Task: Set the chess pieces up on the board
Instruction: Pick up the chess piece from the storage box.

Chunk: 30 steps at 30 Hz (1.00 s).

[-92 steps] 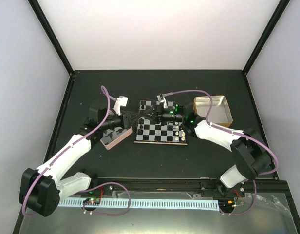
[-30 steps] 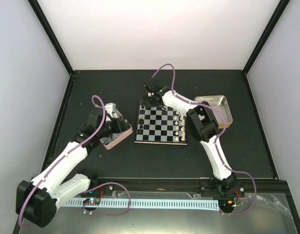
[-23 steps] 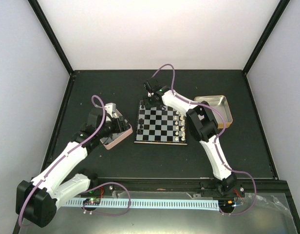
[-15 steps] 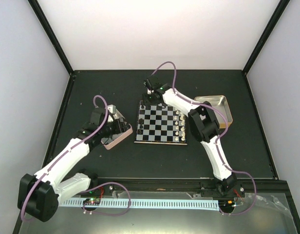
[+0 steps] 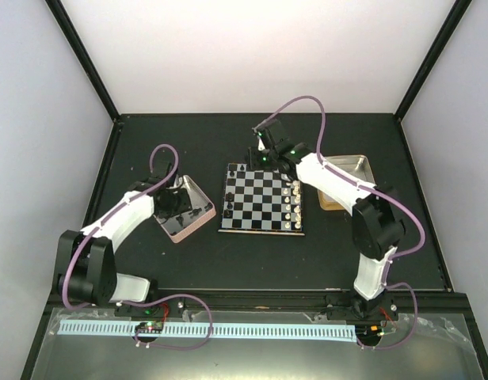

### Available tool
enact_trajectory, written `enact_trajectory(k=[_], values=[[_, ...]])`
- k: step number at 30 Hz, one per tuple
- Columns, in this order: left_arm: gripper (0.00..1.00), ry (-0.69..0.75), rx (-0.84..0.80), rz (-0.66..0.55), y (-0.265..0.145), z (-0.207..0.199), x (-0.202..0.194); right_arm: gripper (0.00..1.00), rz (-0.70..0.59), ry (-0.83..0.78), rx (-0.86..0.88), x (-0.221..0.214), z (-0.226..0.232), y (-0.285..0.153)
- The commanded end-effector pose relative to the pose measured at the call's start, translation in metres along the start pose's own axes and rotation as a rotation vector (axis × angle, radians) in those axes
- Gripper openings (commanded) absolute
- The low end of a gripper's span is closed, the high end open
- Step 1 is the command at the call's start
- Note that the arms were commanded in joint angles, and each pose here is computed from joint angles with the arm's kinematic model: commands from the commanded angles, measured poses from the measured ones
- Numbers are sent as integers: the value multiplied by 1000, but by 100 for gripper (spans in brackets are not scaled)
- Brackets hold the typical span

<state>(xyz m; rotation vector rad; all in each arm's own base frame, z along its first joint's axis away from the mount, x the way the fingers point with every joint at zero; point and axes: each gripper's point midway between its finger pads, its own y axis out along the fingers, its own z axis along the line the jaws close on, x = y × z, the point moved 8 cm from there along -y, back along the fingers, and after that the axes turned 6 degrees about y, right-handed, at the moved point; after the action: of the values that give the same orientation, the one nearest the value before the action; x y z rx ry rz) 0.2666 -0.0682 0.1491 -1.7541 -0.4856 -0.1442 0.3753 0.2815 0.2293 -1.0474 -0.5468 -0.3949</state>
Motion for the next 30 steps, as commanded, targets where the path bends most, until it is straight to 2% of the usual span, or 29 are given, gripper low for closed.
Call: enact_trajectory(k=[1,7,12,19,25,30], values=[[47,-87,36,-12,-5,15,11,40,3,36,32,-14,-8,-9],[49,-178,80,-29,8,37,31,39,10,60,85,-27,-9,-29],[46,-164,148,28,24,48,43,37,10,83,124,-35,-10,-43],[45,-104,142,97,39,54,49,37,32,100,168,-52,-14,-53],[32,-89,107,160,54,54,44,36,54,102,163,-61,-19,-54],[27,-92,111,186,58,56,37,35,47,110,177,-60,-18,-58]])
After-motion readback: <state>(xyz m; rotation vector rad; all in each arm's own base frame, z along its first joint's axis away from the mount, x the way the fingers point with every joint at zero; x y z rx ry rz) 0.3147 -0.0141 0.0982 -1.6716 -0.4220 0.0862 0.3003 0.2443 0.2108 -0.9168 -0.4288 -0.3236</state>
